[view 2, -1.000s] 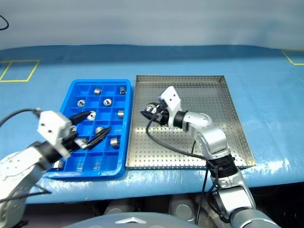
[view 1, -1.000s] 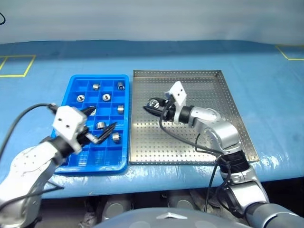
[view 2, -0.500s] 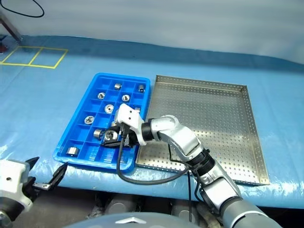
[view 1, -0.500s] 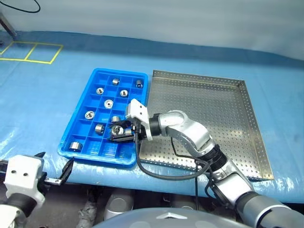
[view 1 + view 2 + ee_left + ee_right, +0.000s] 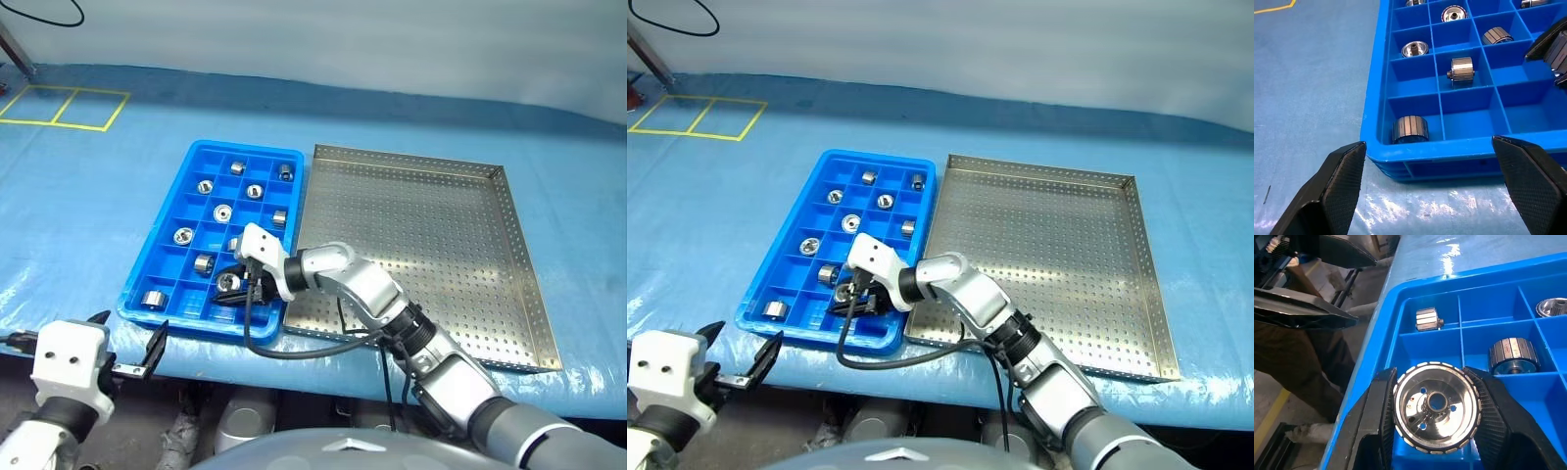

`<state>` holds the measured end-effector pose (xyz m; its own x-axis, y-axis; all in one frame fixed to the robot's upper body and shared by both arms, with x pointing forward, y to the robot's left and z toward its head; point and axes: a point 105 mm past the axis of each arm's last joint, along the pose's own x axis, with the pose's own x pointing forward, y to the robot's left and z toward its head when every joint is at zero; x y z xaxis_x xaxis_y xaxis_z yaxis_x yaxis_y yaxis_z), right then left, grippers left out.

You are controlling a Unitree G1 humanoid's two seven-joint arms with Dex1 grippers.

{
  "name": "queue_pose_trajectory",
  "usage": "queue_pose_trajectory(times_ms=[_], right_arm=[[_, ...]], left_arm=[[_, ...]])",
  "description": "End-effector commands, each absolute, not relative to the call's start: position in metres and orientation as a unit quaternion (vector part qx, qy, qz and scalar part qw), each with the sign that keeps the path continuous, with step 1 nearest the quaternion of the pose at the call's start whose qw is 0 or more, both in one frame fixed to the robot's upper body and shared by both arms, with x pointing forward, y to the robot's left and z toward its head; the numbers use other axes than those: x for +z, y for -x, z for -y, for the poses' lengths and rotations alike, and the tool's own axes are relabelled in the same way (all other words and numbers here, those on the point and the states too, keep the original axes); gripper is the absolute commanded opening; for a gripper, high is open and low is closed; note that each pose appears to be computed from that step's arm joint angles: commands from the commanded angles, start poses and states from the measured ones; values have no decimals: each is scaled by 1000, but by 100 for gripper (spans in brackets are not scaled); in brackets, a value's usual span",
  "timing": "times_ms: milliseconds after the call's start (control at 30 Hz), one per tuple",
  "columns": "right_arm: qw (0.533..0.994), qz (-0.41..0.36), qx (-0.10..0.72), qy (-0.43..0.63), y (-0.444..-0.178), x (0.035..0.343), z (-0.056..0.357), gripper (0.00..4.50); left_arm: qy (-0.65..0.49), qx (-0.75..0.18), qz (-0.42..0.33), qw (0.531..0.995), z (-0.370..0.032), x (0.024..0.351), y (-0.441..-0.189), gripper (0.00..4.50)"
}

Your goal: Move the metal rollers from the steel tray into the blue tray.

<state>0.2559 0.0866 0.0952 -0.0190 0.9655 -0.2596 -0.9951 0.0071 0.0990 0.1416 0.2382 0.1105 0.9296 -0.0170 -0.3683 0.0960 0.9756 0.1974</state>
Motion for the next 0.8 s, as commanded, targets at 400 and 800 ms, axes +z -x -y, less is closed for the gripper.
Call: queue_pose_trajectory(times_ms=[400, 800], right_arm=[[683, -110, 719, 66, -252, 100, -99, 308], [814, 85, 574, -19, -302, 191, -52, 403]], left_arm=[[-119, -35, -163, 979, -230, 119, -149, 450], [-59, -148, -62, 985, -179, 137, -200, 450]])
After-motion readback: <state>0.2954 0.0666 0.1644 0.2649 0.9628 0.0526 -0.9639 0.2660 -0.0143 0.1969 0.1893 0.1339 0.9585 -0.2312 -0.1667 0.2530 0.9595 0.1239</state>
